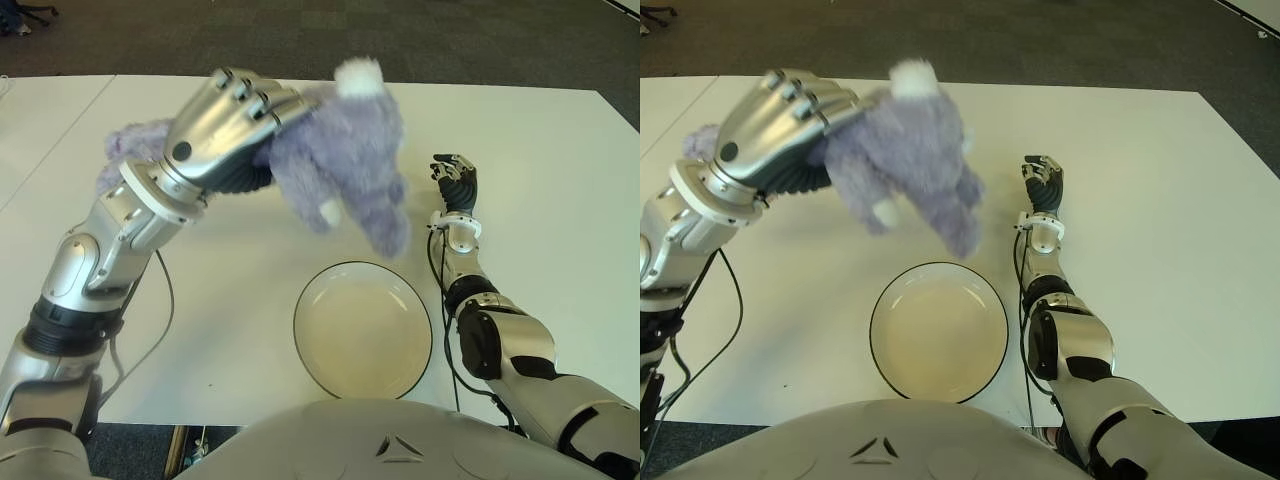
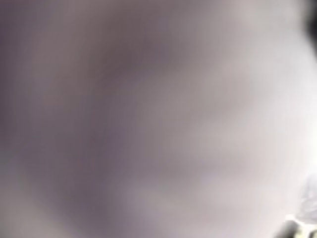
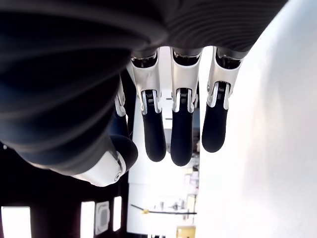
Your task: Put the doll into the plate.
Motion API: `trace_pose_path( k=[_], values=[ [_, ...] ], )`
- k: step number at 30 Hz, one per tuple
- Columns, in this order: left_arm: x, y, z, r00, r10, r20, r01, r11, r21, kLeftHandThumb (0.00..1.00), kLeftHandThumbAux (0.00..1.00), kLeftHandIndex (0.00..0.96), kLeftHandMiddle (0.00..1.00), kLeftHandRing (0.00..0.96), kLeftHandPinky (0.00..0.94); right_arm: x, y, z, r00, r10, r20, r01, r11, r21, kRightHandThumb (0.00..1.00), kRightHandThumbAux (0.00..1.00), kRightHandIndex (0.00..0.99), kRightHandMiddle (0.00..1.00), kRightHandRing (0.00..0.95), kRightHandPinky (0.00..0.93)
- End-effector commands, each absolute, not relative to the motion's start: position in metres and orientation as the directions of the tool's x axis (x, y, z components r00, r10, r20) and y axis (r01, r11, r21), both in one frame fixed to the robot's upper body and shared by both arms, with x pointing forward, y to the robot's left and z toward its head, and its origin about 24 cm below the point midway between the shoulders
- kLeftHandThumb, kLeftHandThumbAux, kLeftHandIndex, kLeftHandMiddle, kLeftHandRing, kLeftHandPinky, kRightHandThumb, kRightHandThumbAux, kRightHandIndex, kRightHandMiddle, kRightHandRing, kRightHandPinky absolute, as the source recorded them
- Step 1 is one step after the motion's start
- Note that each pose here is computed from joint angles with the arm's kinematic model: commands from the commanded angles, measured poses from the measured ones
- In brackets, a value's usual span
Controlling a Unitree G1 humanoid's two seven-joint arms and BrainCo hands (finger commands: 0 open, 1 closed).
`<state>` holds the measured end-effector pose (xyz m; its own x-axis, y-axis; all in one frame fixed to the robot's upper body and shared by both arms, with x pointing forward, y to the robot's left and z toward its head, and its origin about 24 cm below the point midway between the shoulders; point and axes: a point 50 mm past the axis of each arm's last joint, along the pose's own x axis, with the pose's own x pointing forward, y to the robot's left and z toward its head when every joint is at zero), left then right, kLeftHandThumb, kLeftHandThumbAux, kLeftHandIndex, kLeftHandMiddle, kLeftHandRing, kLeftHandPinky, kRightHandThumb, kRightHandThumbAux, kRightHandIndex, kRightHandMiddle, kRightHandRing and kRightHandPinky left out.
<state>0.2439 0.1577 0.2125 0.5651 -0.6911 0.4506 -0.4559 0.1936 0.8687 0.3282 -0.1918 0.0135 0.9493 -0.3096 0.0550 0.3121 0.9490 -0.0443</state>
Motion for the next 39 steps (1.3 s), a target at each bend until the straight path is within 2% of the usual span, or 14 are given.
trace_pose_path(
  k=[1,6,10,15,22,29,39],
  values=[
    [0.214,0.140,0.191,0.473,-0.839,0.270,-0.191,0.201,0.961,0.746,0.694,0.443,0.815,0.833,0.849,0.229,-0.186,-0.096,0.857,-0.319,-0.404,0.287,0.948,-0.139,0.689,0.735,0.410,0.333,0.346,0.357],
    [0.214,0.133,0.180,0.445,-0.868,0.223,0.017,0.257,0.966,0.748,0.695,0.442,0.818,0.838,0.841,0.229,-0.185,-0.096,0.856,-0.315,-0.410,0.283,0.949,-0.139,0.686,0.736,0.409,0.329,0.339,0.333],
    [0.211,0.109,0.163,0.421,-0.892,0.162,0.171,0.253,0.952,0.748,0.696,0.442,0.819,0.838,0.842,0.228,-0.186,-0.097,0.850,-0.321,-0.418,0.283,0.947,-0.152,0.686,0.736,0.410,0.324,0.329,0.316],
    [0.205,0.093,0.153,0.392,-0.913,0.114,0.263,0.230,0.937,0.748,0.696,0.442,0.825,0.842,0.853,0.228,-0.186,-0.098,0.847,-0.321,-0.425,0.281,0.947,-0.154,0.685,0.736,0.410,0.327,0.322,0.288],
    [0.202,0.090,0.155,0.384,-0.918,0.101,0.317,0.233,0.919,0.747,0.695,0.442,0.840,0.860,0.879,0.227,-0.186,-0.098,0.854,-0.308,-0.419,0.264,0.951,-0.161,0.680,0.738,0.407,0.328,0.324,0.330],
    [0.199,0.079,0.150,0.357,-0.925,0.132,0.365,0.268,0.892,0.745,0.695,0.442,0.834,0.848,0.869,0.226,-0.186,-0.099,0.851,-0.307,-0.426,0.251,0.951,-0.184,0.670,0.742,0.402,0.323,0.323,0.302],
    [0.201,0.071,0.143,0.374,-0.914,0.157,0.394,0.310,0.865,0.744,0.695,0.442,0.826,0.840,0.859,0.228,-0.182,-0.099,0.848,-0.295,-0.441,0.251,0.955,-0.157,0.663,0.745,0.399,0.306,0.294,0.264]
  ],
)
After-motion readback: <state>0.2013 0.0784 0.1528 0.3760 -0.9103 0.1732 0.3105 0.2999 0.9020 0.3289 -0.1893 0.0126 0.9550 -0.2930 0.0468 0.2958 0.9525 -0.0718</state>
